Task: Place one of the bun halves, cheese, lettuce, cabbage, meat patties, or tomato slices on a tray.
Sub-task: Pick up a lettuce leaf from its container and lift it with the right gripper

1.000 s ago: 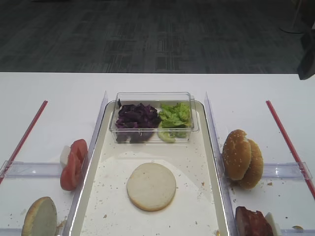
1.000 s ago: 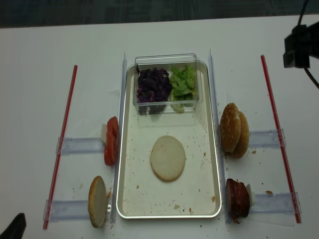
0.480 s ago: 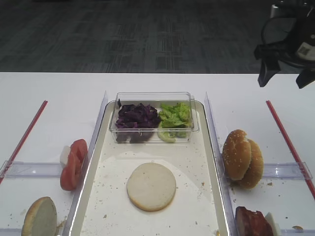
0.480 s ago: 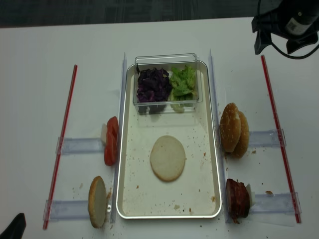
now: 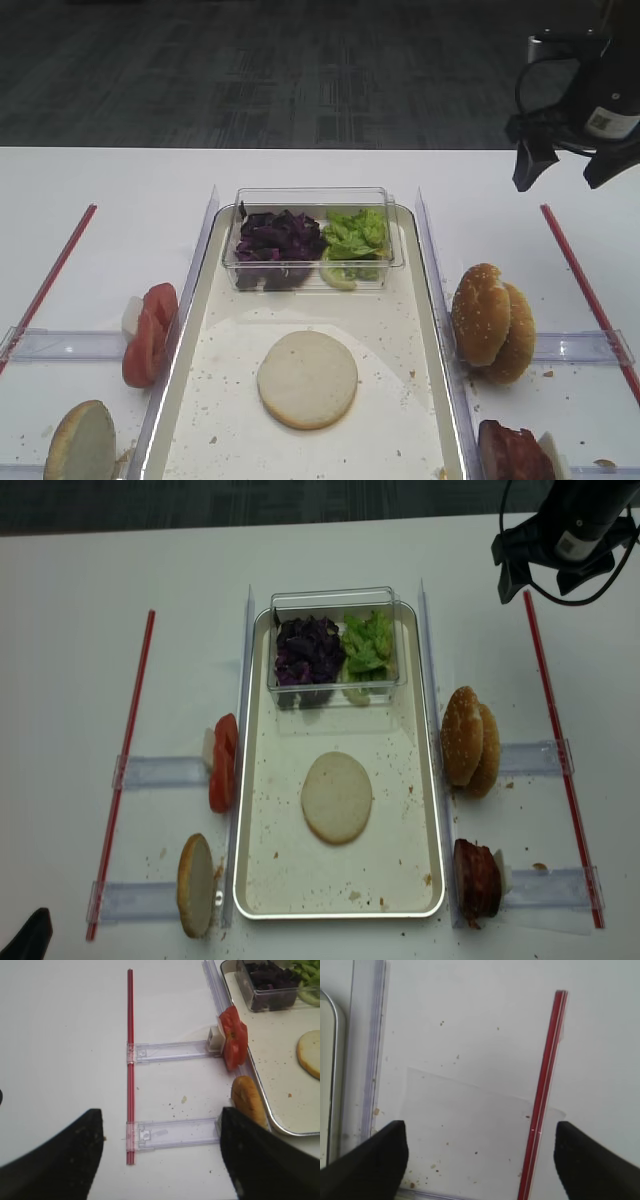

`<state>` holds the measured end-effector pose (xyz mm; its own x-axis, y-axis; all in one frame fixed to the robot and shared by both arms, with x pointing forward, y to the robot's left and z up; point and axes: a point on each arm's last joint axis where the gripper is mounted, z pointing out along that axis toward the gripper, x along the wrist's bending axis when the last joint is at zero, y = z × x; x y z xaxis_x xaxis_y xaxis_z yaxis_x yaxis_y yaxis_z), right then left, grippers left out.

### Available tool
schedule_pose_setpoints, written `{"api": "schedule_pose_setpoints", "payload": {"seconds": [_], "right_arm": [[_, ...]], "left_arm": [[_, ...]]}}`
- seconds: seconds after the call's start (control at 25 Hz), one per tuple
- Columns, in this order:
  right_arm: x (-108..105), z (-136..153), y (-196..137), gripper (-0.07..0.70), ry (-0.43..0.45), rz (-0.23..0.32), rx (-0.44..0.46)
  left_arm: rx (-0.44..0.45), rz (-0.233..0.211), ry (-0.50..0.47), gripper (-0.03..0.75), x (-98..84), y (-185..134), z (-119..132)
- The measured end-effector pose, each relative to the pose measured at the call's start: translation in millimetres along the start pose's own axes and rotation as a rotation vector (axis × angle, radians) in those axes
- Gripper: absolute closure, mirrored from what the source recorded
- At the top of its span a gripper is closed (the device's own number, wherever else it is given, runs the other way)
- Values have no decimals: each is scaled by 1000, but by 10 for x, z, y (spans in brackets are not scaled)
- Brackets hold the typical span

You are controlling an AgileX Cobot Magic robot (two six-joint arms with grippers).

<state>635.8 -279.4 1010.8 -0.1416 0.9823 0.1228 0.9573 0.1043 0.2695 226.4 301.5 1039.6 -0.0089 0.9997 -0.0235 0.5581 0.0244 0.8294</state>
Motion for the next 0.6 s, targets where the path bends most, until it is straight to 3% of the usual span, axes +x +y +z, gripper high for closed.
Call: {"api": "schedule_pose_setpoints", "payload": {"seconds": [0.32,0.44,0.6], "right_arm": [[80,-3,23,17,82,47,-22],[165,8,22,17,89,25,-15],[410,40,16,17,97,-46,-3]], "left_arm": [[0,0,0,259,0,0,0],[0,0,0,259,0,0,0],[0,0,0,259,0,0,0]]}}
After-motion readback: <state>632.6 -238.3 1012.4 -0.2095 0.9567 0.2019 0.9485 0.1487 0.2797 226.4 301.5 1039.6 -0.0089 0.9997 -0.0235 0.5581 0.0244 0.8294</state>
